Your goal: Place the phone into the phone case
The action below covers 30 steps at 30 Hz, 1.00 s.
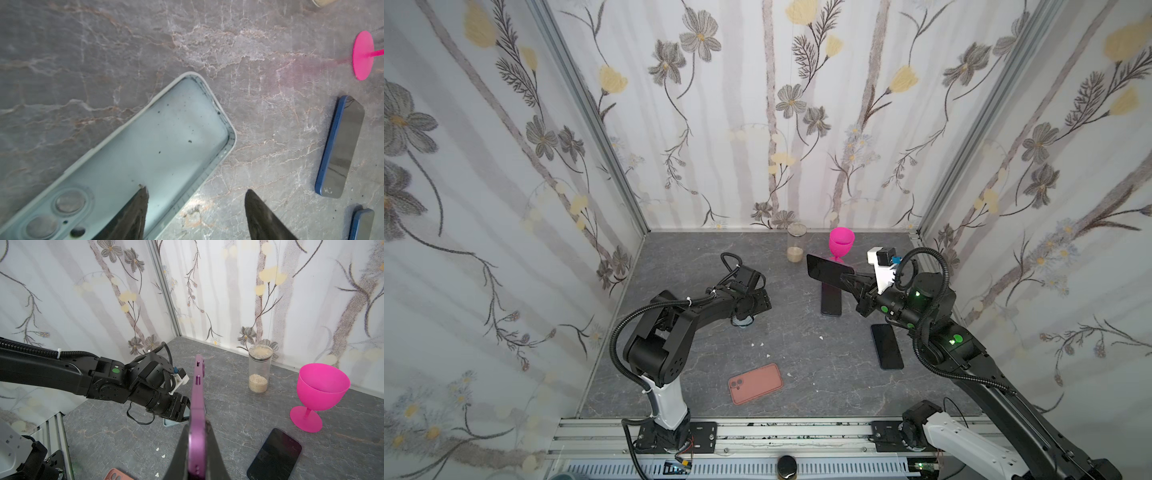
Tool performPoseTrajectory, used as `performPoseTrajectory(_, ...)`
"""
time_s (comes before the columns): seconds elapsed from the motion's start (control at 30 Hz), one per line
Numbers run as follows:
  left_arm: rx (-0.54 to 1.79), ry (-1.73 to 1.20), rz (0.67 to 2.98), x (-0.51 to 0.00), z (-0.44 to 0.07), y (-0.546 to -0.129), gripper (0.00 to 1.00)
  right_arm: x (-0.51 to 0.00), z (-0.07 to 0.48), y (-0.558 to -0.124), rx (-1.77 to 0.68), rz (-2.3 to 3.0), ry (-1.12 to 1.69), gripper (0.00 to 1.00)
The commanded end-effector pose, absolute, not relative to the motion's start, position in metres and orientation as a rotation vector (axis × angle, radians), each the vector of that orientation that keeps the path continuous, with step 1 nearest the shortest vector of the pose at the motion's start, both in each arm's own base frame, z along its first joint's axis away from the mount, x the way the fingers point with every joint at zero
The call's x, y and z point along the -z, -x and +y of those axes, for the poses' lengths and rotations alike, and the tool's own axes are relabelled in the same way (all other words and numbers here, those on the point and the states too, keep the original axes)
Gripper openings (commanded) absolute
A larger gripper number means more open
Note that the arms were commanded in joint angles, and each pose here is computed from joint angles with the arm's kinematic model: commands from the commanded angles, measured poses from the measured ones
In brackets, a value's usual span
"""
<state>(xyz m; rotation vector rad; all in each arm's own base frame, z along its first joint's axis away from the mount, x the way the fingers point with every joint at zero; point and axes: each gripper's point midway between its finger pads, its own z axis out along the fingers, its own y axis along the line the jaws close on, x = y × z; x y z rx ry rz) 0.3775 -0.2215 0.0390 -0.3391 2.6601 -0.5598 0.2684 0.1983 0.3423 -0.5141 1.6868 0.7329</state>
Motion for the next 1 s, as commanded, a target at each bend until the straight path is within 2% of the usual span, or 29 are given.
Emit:
performPoseTrajectory(0.0,0.522,0.281,2.660,-0.042,-0.226,-0.391,0.73,-0.357,0.201,-0.267,-0.764,1.621,0.520,0.00)
performPoseTrajectory(0.3,0.427,0.148,2.657,-0.052,-0.242,-0.432,0.73,-0.363,0.202,-0.265,-0.799,1.615,0.519,0.00)
performPoseTrajectory(0.7,0.336,0.047,2.725,-0.031,-0.246,-0.443,0.73,-0.349,0.200,-0.277,-0.796,1.663,0.507,0.00)
performPoseTrajectory(0.97,0.349,-0.004,2.724,-0.035,-0.253,-0.448,0.73,-0.338,0.198,-0.286,-0.792,1.696,0.496,0.00)
